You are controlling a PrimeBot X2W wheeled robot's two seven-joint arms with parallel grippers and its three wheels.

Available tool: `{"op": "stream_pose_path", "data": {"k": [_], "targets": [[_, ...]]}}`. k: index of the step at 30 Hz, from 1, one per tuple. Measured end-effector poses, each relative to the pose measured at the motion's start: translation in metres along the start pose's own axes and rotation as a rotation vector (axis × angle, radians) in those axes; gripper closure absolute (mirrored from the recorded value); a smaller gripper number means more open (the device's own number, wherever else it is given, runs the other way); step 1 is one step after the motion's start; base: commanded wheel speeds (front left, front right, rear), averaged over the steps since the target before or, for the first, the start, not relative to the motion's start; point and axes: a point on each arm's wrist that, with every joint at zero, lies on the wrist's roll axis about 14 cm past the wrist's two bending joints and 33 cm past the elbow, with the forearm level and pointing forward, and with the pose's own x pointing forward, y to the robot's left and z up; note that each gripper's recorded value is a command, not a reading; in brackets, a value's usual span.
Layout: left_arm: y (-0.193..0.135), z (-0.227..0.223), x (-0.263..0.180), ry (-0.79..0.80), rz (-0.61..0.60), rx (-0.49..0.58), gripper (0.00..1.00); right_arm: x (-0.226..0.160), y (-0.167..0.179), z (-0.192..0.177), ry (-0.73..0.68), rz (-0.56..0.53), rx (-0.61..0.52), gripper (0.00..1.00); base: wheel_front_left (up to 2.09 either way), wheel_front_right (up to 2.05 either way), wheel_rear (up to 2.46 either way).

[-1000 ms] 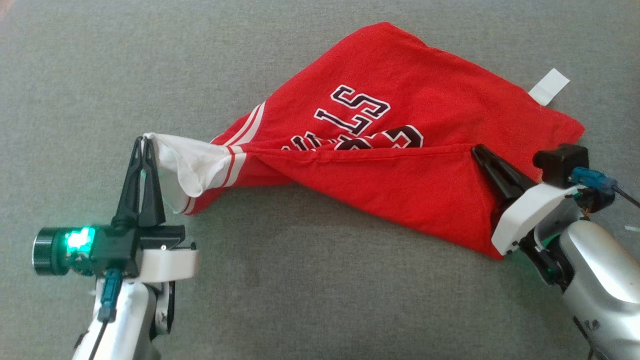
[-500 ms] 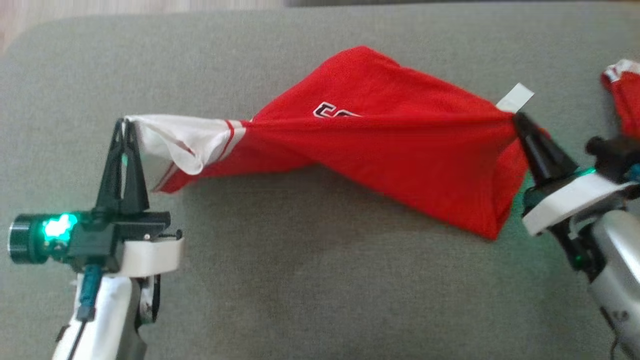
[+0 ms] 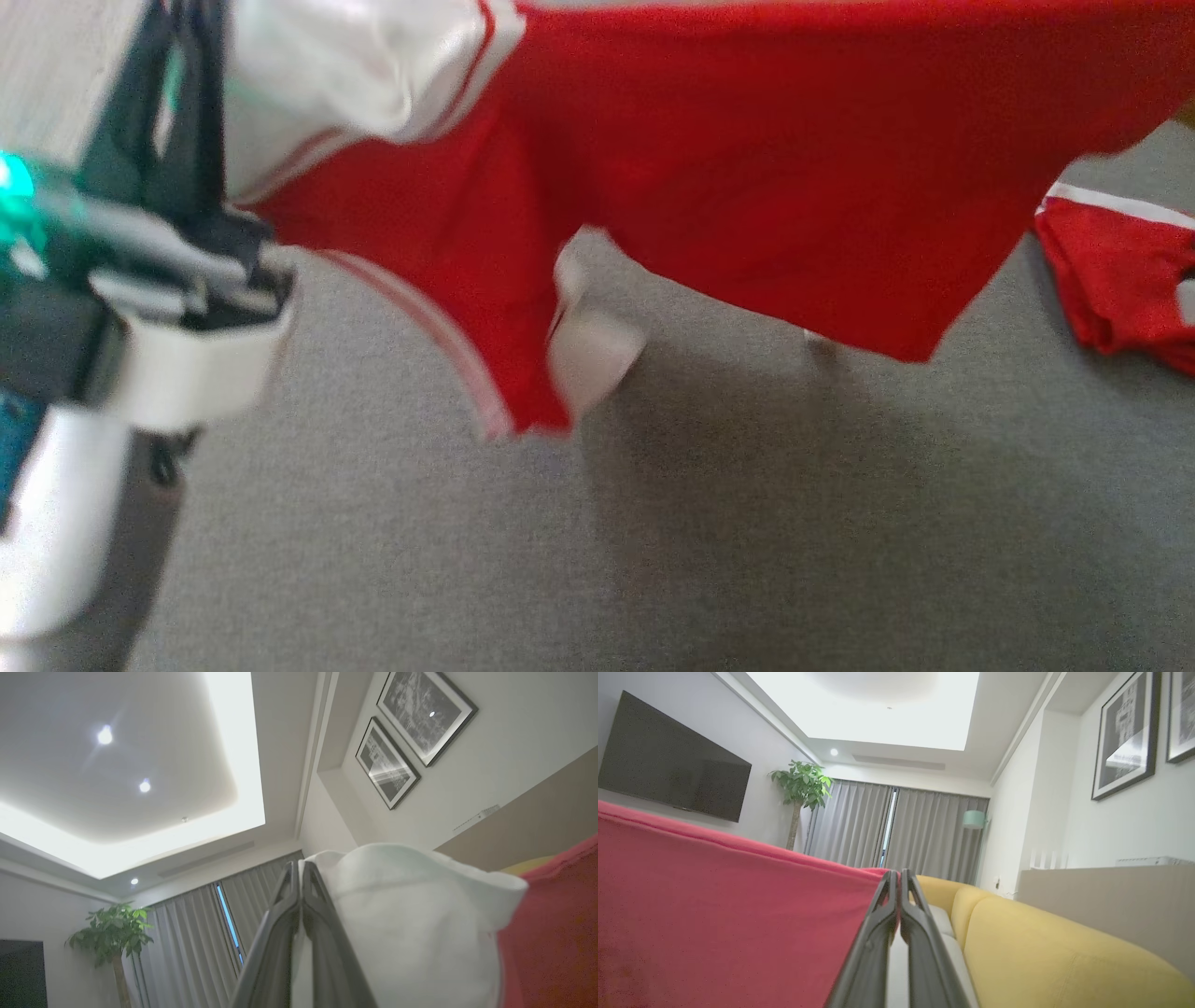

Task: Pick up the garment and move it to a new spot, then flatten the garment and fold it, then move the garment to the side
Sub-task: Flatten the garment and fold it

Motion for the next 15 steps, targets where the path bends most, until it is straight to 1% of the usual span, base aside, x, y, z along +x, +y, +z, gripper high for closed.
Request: {"op": "stream_pose_path", "data": {"k": [5, 8, 11, 13, 15], "targets": [[-0.003, 0.069, 0.046, -0.185, -0.087, 0.058, 1.00, 0.010, -0.006, 0.057, -0.092, 0.004, -0.080, 1.00, 0.00, 0.00, 0.00], [-0.001, 0.092, 0.073, -0.253, -0.114, 0.096, 1.00, 0.030, -0.010, 0.084, -0.140, 0.019, -0.139, 1.00, 0.00, 0.00, 0.00], [0.004, 0.081, 0.096, -0.219, -0.121, 0.097, 1.00, 0.053, -0.007, 0.099, -0.169, 0.042, -0.169, 1.00, 0.00, 0.00, 0.00], [0.007, 0.059, 0.111, -0.160, -0.127, 0.102, 1.00, 0.068, -0.008, 0.095, -0.155, 0.054, -0.185, 1.00, 0.00, 0.00, 0.00], [0.011, 0.033, 0.125, -0.098, -0.128, 0.107, 1.00, 0.084, -0.011, 0.081, -0.117, 0.060, -0.194, 1.00, 0.00, 0.00, 0.00]]}}
